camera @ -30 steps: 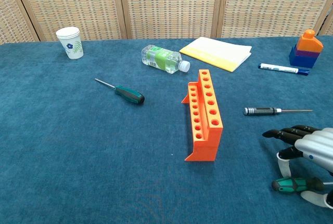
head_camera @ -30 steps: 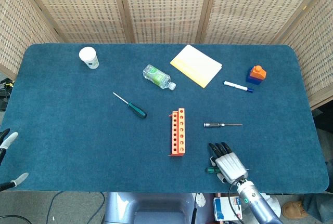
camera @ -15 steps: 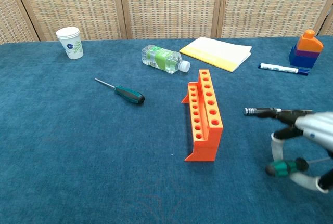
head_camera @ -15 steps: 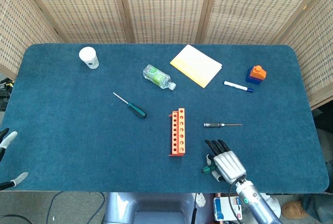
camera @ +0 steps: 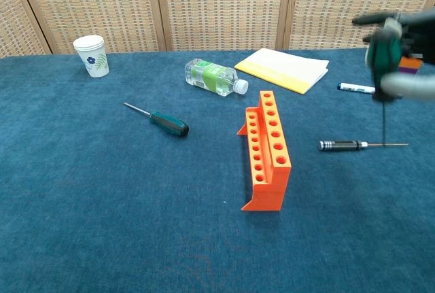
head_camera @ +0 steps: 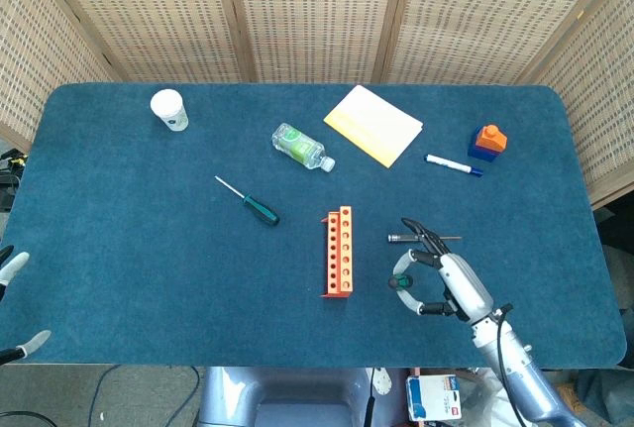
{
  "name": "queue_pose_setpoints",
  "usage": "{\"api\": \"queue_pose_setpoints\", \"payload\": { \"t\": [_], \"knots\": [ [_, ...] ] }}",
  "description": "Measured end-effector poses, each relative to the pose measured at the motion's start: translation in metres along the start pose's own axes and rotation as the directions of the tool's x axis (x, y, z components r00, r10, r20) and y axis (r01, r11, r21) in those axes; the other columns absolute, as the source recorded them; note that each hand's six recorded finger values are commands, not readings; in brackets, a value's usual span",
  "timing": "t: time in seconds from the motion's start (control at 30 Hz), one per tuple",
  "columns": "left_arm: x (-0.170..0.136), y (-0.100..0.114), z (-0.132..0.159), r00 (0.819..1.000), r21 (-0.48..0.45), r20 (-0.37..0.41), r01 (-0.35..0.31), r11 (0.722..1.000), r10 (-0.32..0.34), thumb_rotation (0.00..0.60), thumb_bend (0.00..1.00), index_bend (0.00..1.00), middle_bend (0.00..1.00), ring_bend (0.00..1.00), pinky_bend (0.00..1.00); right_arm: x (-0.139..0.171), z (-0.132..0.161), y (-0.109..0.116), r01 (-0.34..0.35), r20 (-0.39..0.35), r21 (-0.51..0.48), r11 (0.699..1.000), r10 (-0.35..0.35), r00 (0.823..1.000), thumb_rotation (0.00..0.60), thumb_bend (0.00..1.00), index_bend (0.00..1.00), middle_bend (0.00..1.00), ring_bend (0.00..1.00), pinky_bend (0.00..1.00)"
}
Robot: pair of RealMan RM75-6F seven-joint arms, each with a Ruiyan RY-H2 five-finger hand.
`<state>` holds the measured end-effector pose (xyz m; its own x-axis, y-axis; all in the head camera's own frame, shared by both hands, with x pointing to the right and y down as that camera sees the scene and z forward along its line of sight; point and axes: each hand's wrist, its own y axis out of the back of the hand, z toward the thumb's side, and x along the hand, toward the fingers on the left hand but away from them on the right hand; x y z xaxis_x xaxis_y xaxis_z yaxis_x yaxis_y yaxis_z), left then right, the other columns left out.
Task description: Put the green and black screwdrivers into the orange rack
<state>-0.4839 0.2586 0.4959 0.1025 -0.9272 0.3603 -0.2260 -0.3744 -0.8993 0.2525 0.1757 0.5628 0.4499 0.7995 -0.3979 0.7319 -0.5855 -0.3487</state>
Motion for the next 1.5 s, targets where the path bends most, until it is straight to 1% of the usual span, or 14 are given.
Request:
{"api": "queue_pose_setpoints", "payload": {
  "t": [0.07, 0.13, 0.17, 0.23, 0.27, 0.33, 0.47, 0.57, 0.77, 0.93, 1.07, 1.17, 1.27, 1.5],
  "knots": [
    [0.0, 0.0, -0.001, 1.0, 0.0, -0.002, 0.001, 1.0, -0.001, 0.6, 0.0, 0.0, 0.0, 0.0, 0.0, -0.005, 0.012, 0.006, -0.001, -0.026, -0.124, 0.992, -0.002, 1.0, 0.6, 0.43, 0.58, 0.0, 0.0, 0.0],
    [0.001, -0.001, -0.001, 1.0, 0.0, -0.004, 0.004, 1.0, -0.004, 0.6, 0.0, 0.0, 0.0, 0.0, 0.0, -0.01, 0.022, 0.009, -0.012, -0.048, -0.226, 0.974, 0.001, 0.999, 0.6, 0.43, 0.59, 0.0, 0.0, 0.0],
    [0.001, -0.001, -0.001, 1.0, 0.0, -0.005, 0.005, 1.0, -0.005, 0.6, 0.0, 0.0, 0.0, 0.0, 0.0, -0.014, 0.029, 0.01, -0.022, -0.063, -0.289, 0.957, 0.004, 0.998, 0.6, 0.43, 0.59, 0.0, 0.0, 0.0],
    [0.002, -0.001, -0.001, 1.0, 0.001, -0.007, 0.007, 1.0, -0.007, 0.6, 0.0, 0.0, 0.0, 0.0, 0.0, -0.021, 0.039, 0.011, -0.041, -0.085, -0.372, 0.927, 0.01, 0.996, 0.6, 0.43, 0.59, 0.0, 0.0, 0.0],
    [0.002, -0.001, -0.002, 1.0, 0.001, -0.009, 0.007, 1.0, -0.007, 0.6, 0.0, 0.0, 0.0, 0.0, 0.0, -0.026, 0.045, 0.012, -0.053, -0.098, -0.42, 0.906, 0.013, 0.995, 0.6, 0.43, 0.59, 0.0, 0.0, 0.0],
    [0.003, -0.001, -0.002, 1.0, 0.0, -0.012, 0.007, 1.0, -0.007, 0.6, 0.0, 0.0, 0.0, 0.0, 0.0, -0.033, 0.051, 0.012, -0.058, -0.105, -0.478, 0.876, 0.008, 0.994, 0.6, 0.43, 0.59, 0.0, 0.0, 0.0],
    [0.005, -0.003, -0.003, 1.0, 0.003, -0.017, 0.017, 1.0, -0.017, 0.6, 0.0, 0.0, 0.0, 0.0, 0.0, -0.044, 0.051, 0.01, -0.029, -0.077, -0.575, 0.818, -0.019, 0.997, 0.6, 0.43, 0.6, 0.0, 0.0, 0.0],
    [0.006, -0.004, -0.003, 1.0, 0.007, -0.019, 0.021, 1.0, -0.021, 0.6, 0.0, 0.0, 0.0, 0.0, 0.0, -0.052, 0.047, 0.001, -0.029, -0.049, -0.621, 0.783, -0.002, 0.999, 0.6, 0.43, 0.6, 0.0, 0.0, 0.0],
    [0.007, -0.004, -0.003, 1.0, 0.006, -0.022, 0.02, 1.0, -0.02, 0.6, 0.0, 0.0, 0.0, 0.0, 0.0, -0.06, 0.032, -0.02, -0.063, -0.023, -0.631, 0.773, 0.062, 0.998, 0.6, 0.43, 0.61, 0.0, 0.0, 0.0],
    [0.007, -0.005, -0.003, 0.999, 0.009, -0.023, 0.026, 1.0, -0.025, 0.6, 0.0, 0.0, 0.0, 0.0, 0.0, -0.06, 0.027, -0.037, -0.103, -0.034, -0.619, 0.779, 0.104, 0.994, 0.6, 0.43, 0.63, 0.0, 0.0, 0.0],
    [0.008, -0.006, -0.002, 0.999, 0.01, -0.022, 0.03, 0.999, -0.03, 0.6, 0.0, 0.0, 0.0, 0.0, 0.0, -0.061, 0.022, -0.049, -0.124, -0.042, -0.576, 0.808, 0.123, 0.992, 0.6, 0.43, 0.63, 0.0, 0.0, 0.0],
    [0.008, -0.005, -0.003, 0.999, 0.008, -0.024, 0.025, 1.0, -0.025, 0.6, 0.0, 0.0, 0.0, 0.0, 0.0, -0.063, 0.015, -0.058, -0.127, -0.04, -0.549, 0.826, 0.126, 0.991, 0.6, 0.43, 0.63, 0.0, 0.0, 0.0],
    [0.008, -0.005, -0.004, 0.999, 0.008, -0.026, 0.028, 1.0, -0.028, 0.6, 0.0, 0.0, 0.0, 0.0, 0.0, -0.064, 0.008, -0.063, -0.121, -0.03, -0.532, 0.838, 0.125, 0.992, 0.6, 0.43, 0.63, 0.0, 0.0, 0.0],
    [0.008, -0.006, -0.003, 0.999, 0.011, -0.026, 0.032, 0.999, -0.032, 0.6, 0.0, 0.0, 0.0, 0.0, 0.0, -0.064, 0.001, -0.065, -0.112, -0.022, -0.515, 0.85, 0.118, 0.993, 0.6, 0.43, 0.63, 0.0, 0.0, 0.0]
  ]
}}
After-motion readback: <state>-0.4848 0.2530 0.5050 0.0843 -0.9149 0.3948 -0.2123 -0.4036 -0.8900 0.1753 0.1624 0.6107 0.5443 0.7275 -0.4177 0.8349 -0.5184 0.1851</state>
